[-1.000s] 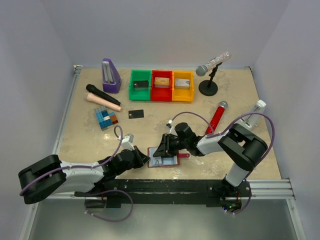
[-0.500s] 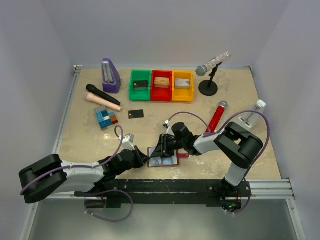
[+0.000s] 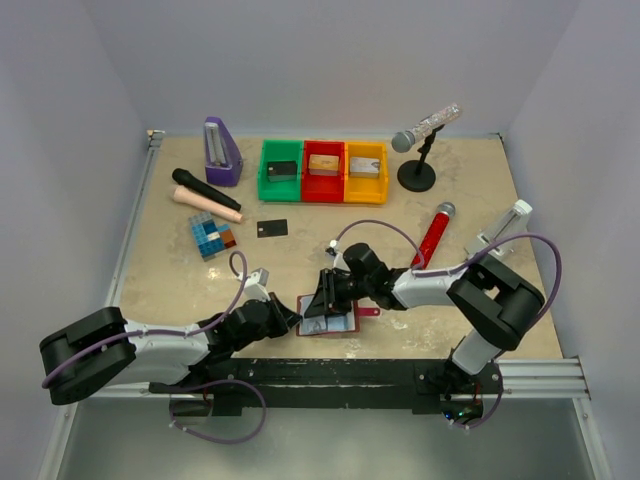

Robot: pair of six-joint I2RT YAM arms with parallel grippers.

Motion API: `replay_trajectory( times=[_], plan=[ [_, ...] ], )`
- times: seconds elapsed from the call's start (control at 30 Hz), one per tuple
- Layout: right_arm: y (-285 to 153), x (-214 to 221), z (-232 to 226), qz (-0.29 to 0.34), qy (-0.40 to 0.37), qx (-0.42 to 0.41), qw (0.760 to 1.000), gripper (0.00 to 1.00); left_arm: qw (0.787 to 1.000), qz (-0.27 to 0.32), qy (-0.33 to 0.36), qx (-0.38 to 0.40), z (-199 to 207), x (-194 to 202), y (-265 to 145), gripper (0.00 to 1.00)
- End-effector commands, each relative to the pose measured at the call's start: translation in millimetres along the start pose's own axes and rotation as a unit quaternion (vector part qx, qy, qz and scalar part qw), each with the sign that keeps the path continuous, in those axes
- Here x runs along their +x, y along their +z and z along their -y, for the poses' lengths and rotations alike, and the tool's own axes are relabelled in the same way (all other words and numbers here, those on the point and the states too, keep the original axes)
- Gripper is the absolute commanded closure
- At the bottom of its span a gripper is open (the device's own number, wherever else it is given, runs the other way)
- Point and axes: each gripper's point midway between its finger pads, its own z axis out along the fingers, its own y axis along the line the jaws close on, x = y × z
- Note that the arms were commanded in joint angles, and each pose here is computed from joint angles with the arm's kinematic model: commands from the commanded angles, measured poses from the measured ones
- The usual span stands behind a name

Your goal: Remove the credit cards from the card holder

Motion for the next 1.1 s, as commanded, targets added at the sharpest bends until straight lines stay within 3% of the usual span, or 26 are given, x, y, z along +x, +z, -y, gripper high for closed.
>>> replay_trajectory(
  times=[0.0, 1.07],
  plan=[
    [-4.4, -2.7, -16.6, 0.002, -0.029, -0.010, 1.000, 0.67, 0.998, -0.036, 0.011, -0.056, -31.8, 19.4, -4.8, 1.00],
    [-18.4, -2.7, -15.3, 0.012, -0.042, 0.013, 0.999, 0.68, 0.996, -0.039, 0.008, -0.085, -47.3, 23.3, -4.7, 1.00]
  ],
)
